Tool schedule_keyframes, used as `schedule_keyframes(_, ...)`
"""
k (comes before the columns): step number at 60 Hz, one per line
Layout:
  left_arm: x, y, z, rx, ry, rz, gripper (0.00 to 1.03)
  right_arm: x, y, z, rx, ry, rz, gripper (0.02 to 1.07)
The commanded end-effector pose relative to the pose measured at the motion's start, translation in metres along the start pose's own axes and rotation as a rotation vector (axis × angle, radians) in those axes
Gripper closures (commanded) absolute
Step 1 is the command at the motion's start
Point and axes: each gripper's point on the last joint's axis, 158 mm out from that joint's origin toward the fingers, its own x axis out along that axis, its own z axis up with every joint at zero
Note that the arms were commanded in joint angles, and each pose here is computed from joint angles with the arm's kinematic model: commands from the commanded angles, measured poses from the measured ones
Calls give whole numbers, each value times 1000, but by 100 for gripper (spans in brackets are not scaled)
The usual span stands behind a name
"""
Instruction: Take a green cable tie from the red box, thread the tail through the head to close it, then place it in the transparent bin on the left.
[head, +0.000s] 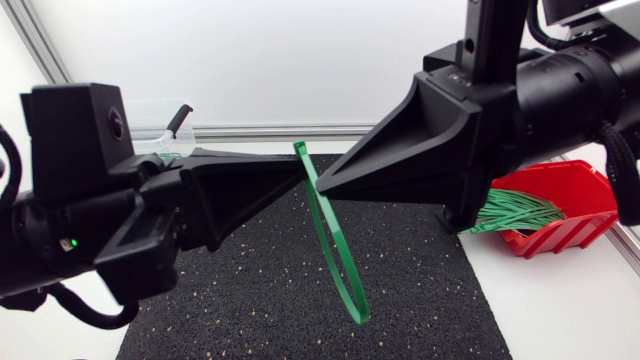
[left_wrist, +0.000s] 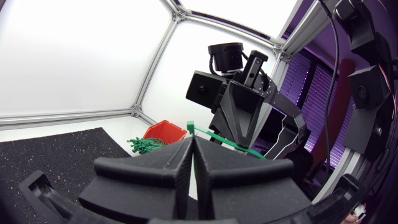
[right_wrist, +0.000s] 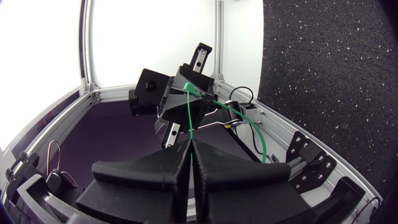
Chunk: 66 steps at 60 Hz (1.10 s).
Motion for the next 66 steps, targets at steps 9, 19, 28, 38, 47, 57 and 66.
schedule_keyframes(9,-1,-17,-7,90,-11,-16,100,2,-5,14,60,-14,-11,101)
schedule_keyframes(19,4,-15,-15,145,-10,7,100,1,4,13,51,-10,-5,101)
schedule_keyframes(28,5,-9,-15,158,-20,30,100,-1,8,12,41,-13,-1,101)
schedule_keyframes(38,6,-8,-13,176,-33,45,100,-2,6,15,54,-20,-5,101)
schedule_keyframes(47,3,-10,-6,183,-58,55,100,-2,-5,25,92,-32,-20,101)
schedule_keyframes(57,3,-16,-9,228,-63,64,100,0,-8,27,102,-36,-27,101)
schedule_keyframes(66,4,-19,-14,230,-55,59,100,-3,1,26,79,-45,-20,101)
